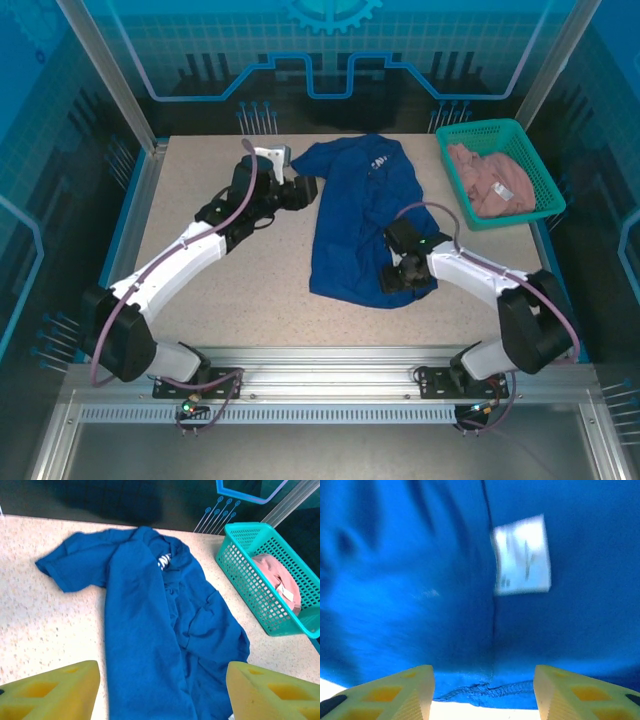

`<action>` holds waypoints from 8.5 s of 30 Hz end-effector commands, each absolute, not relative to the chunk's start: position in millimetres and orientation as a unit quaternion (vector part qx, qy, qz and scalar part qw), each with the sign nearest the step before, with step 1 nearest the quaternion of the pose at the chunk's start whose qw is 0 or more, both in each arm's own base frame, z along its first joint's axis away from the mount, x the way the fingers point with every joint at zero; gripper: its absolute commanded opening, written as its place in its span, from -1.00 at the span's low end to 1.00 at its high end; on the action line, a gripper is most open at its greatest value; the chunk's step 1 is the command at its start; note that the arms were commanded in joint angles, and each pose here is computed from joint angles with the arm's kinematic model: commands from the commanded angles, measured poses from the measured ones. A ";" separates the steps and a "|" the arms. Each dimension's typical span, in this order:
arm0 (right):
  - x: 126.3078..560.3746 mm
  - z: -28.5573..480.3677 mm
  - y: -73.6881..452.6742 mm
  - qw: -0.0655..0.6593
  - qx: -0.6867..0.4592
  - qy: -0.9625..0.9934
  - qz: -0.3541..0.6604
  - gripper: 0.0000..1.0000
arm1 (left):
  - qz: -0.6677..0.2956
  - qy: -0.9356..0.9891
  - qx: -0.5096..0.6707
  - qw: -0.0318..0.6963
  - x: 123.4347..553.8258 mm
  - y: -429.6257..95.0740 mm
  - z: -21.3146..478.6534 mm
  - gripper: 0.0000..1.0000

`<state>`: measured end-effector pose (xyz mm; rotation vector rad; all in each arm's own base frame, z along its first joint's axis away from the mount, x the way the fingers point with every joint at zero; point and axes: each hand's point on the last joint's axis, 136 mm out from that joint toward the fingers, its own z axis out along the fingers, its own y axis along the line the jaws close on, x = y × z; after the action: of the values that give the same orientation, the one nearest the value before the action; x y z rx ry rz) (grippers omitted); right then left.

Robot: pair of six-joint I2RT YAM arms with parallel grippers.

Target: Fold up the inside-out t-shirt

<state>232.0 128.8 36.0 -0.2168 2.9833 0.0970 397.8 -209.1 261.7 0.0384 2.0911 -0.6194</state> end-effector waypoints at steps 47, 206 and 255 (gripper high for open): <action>342.2 395.0 223.2 0.410 -0.046 0.801 0.434 -1.00 | -0.352 0.847 0.126 0.377 270.3 -258.3 136.4 0.51; 242.9 140.3 107.4 0.372 -0.058 0.909 0.177 0.38 | -0.394 0.862 0.250 0.200 271.4 -354.2 113.0 -1.00; 418.2 40.8 260.9 0.416 -0.140 0.898 -0.024 0.19 | -0.565 0.700 0.259 0.352 254.4 -328.9 418.8 -1.00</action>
<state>415.4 274.1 55.7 -0.3917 2.1702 0.0087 274.0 -320.0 378.9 0.5776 1.9341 -1.3729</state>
